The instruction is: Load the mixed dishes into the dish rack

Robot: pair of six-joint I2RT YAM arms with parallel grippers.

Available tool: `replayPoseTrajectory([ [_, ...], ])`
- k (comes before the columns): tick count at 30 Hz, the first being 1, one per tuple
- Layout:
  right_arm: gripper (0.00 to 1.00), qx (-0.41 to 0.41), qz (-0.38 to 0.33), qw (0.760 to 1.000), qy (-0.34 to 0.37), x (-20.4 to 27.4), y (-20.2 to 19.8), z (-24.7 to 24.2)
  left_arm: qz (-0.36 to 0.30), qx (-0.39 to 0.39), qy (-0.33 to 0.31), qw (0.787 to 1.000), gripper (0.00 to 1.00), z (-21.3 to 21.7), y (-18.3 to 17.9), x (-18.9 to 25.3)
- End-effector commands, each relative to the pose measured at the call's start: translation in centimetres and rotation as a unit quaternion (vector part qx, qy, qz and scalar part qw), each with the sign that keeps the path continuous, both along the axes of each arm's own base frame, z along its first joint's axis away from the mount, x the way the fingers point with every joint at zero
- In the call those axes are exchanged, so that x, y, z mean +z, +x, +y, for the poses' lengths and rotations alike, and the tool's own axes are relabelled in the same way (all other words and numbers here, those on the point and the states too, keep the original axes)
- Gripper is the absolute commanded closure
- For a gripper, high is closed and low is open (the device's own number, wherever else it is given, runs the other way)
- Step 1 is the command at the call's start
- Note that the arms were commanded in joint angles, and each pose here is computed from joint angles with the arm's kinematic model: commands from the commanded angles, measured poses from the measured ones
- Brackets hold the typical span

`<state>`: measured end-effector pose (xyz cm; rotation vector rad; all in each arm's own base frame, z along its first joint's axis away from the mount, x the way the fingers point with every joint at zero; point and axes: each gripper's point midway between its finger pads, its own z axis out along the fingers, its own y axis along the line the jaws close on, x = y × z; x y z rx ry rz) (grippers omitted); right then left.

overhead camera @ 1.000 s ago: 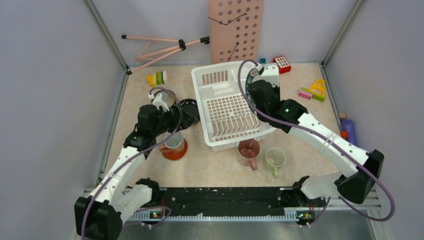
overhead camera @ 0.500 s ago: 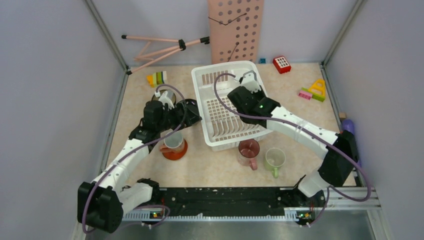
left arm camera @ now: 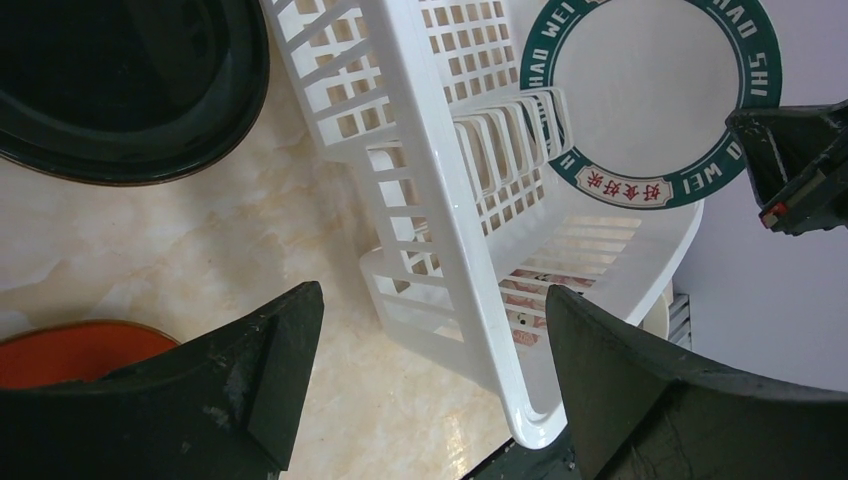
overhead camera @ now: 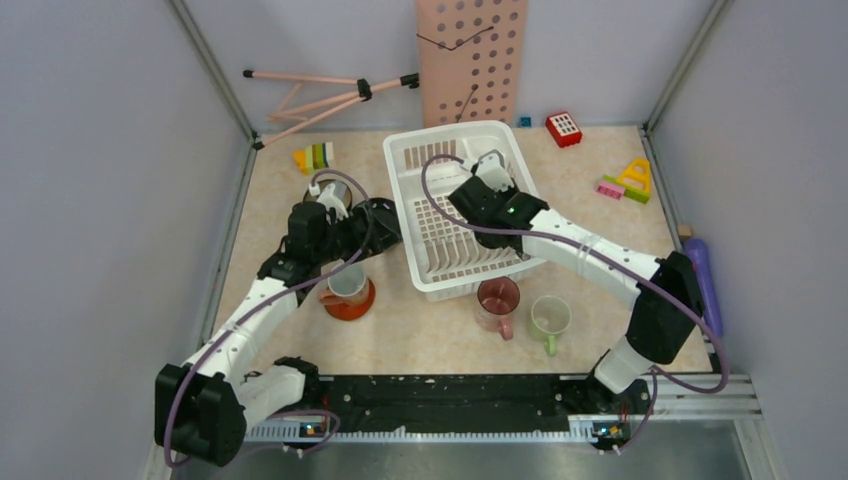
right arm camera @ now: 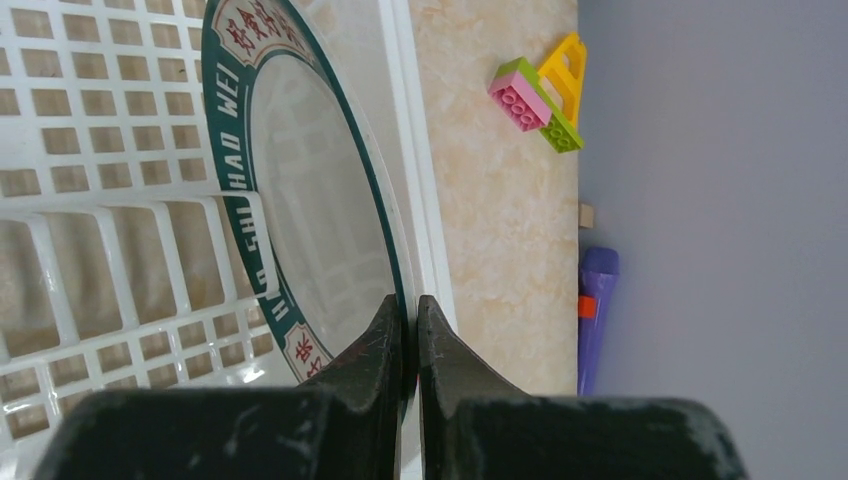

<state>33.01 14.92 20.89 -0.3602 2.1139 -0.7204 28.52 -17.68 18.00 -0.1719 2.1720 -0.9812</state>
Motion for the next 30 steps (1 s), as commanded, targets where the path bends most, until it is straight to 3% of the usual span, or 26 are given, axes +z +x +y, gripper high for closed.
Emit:
replayPoseTrajectory([
  [1, 1.00, -0.001, -0.002, 0.999, 0.044, 0.8, -0.1, 0.9, -0.041, 0.002, 0.004, 0.999, 0.14, 0.2, 0.5, 2.7],
  [8, 1.00, -0.013, 0.017, 0.998, 0.060, -0.5, -0.6, 0.2, -0.047, 0.021, 0.024, 0.998, 0.13, 1.2, 0.4, 2.6],
  [12, 0.93, -0.025, 0.023, 0.998, 0.060, -0.6, -1.0, -0.5, -0.054, 0.036, 0.035, 0.997, 0.12, 1.8, 0.3, 2.8],
  [13, 0.90, -0.027, 0.024, 0.998, 0.059, -0.5, -1.2, -0.7, -0.057, 0.038, 0.036, 0.997, 0.12, 1.9, 0.3, 3.0],
  [18, 0.53, -0.038, 0.018, 0.997, 0.061, 0.5, -1.8, -1.5, -0.057, 0.038, 0.043, 0.997, 0.12, 2.1, 0.2, 3.0],
  [21, 0.39, -0.041, 0.015, 0.997, 0.066, 0.9, -2.0, -1.7, -0.055, 0.037, 0.045, 0.997, 0.11, 2.1, 0.2, 2.8],
  [30, 0.12, -0.047, -0.022, 0.994, 0.093, 3.1, -2.2, -2.5, -0.063, 0.056, 0.082, 0.993, 0.10, 3.5, 0.1, 3.7],
])
